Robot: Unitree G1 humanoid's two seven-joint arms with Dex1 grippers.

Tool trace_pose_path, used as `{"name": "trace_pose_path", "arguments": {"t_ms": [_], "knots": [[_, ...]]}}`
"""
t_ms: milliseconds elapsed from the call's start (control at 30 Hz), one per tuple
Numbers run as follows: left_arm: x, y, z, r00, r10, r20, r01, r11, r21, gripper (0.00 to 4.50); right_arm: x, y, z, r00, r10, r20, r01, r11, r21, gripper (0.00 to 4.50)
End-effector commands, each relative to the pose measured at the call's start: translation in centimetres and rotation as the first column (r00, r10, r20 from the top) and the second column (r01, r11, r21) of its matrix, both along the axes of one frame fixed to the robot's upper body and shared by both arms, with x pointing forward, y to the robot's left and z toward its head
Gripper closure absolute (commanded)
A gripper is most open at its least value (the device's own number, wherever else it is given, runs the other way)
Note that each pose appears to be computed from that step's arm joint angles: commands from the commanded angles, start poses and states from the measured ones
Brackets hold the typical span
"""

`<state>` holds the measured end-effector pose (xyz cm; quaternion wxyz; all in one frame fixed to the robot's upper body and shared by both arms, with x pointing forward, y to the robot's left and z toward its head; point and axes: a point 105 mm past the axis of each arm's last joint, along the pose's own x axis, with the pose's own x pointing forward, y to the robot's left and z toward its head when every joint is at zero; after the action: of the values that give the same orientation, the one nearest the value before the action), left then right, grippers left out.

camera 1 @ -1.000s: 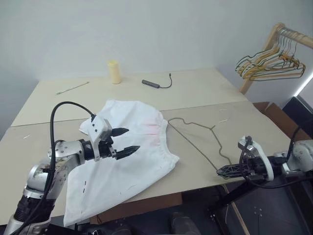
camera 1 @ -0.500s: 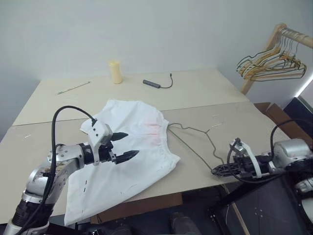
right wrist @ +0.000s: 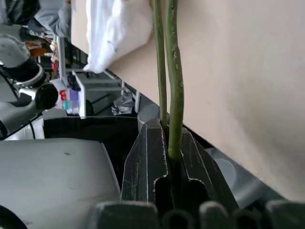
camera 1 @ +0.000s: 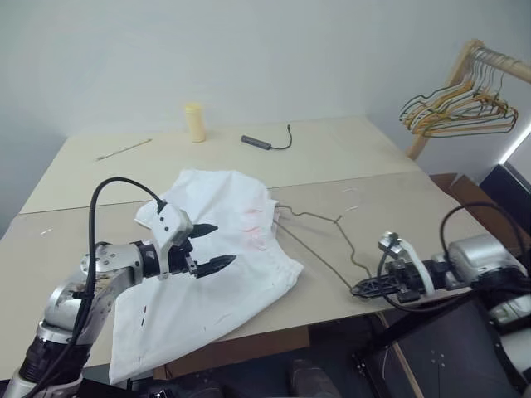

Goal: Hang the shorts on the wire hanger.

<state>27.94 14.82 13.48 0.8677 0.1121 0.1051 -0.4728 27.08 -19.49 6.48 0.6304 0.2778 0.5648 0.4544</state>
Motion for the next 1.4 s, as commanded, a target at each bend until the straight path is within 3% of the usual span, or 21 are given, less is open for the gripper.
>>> {"name": "trace_pose_path", "arguments": {"t_ms": [33, 533, 933, 1100, 1233, 1400], "knots": [[0.0, -0.4, 1.1, 0.999, -0.012, 0.052, 0.012, 1.0, 0.018, 0.02, 1.7, 0.1, 1.3, 0.999, 0.004, 0.045, -0.005, 1.0, 0.01, 4.5], [-0.7, -0.3, 0.6, 0.998, 0.03, 0.052, -0.031, 0.999, 0.022, 0.02, 4.4, 2.3, 1.2, 0.988, 0.095, 0.123, -0.09, 0.995, -0.043, 4.5], [-0.8, -0.4, 0.2, 0.998, 0.044, 0.05, -0.045, 0.999, 0.012, 0.02, 7.1, 2.2, 2.7, 0.971, -0.1, 0.217, 0.086, 0.994, 0.072, 4.5], [-0.1, -0.5, 0.7, 0.996, 0.036, 0.079, -0.037, 0.999, 0.011, 0.02, 8.9, 3.2, 2.9, 0.802, -0.006, 0.597, -0.006, 1.0, 0.017, 4.5], [0.8, 0.1, 2.7, 0.992, 0.035, 0.124, -0.034, 0.999, -0.011, 0.02, 8.7, 4.6, 4.4, 0.664, 0.045, 0.746, -0.072, 0.997, 0.004, 4.5], [0.5, 2.9, 10.0, 0.955, -0.03, 0.296, 0.055, 0.996, -0.076, 0.02, 7.6, 6.5, 6.6, 0.438, 0.184, 0.88, -0.159, 0.979, -0.125, 4.5]]}}
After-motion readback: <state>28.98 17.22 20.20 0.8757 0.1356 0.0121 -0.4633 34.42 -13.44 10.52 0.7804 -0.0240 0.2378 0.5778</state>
